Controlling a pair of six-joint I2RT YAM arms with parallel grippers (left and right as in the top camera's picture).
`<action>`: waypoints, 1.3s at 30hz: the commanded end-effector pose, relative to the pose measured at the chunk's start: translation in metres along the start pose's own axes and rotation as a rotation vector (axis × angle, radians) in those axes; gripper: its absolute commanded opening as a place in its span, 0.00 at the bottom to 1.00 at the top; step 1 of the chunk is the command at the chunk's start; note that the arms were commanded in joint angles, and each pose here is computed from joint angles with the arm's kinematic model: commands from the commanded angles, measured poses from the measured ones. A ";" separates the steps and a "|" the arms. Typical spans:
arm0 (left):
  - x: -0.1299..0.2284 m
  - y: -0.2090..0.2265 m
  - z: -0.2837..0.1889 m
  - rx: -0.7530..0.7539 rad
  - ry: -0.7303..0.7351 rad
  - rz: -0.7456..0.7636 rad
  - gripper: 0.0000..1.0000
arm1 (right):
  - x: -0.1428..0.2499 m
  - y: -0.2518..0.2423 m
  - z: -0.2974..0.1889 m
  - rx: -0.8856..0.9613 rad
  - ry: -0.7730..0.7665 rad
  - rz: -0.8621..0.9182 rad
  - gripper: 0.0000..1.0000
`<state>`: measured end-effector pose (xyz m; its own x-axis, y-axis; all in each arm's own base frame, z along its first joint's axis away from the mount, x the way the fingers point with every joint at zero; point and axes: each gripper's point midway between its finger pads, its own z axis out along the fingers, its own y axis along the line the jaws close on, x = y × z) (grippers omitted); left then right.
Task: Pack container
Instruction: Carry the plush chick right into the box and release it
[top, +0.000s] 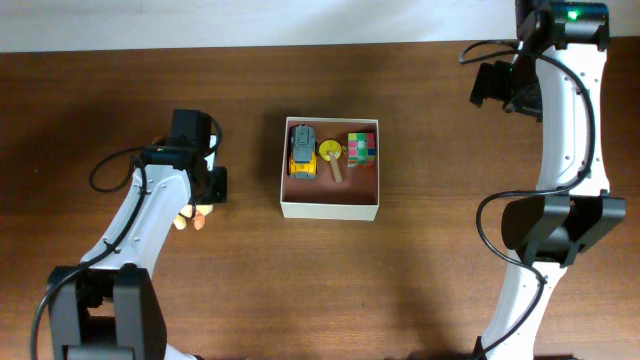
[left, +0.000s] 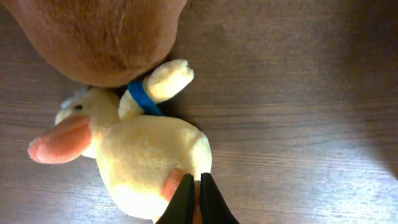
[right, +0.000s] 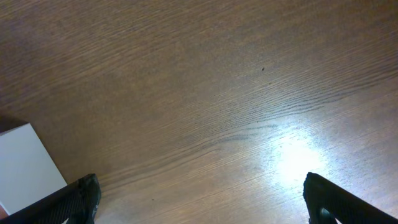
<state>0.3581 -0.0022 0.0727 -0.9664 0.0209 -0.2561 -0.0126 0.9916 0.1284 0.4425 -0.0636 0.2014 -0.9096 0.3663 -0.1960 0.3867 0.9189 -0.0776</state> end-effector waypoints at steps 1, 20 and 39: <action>-0.008 0.000 -0.009 0.000 -0.003 -0.027 0.02 | 0.000 -0.002 -0.001 0.010 -0.006 0.002 0.99; -0.072 -0.068 -0.174 0.251 -0.180 0.028 0.02 | 0.000 -0.002 -0.001 0.010 -0.006 0.002 0.99; -0.060 -0.192 -0.188 0.249 -0.254 0.141 0.02 | 0.000 -0.002 -0.001 0.010 -0.006 0.002 0.99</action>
<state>0.3615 -0.2131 0.2590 -0.8497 0.1598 -0.5024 0.2379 0.9667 -0.0948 0.4424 -0.0637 0.2014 -0.9096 0.3662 -0.1961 0.3868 0.9189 -0.0779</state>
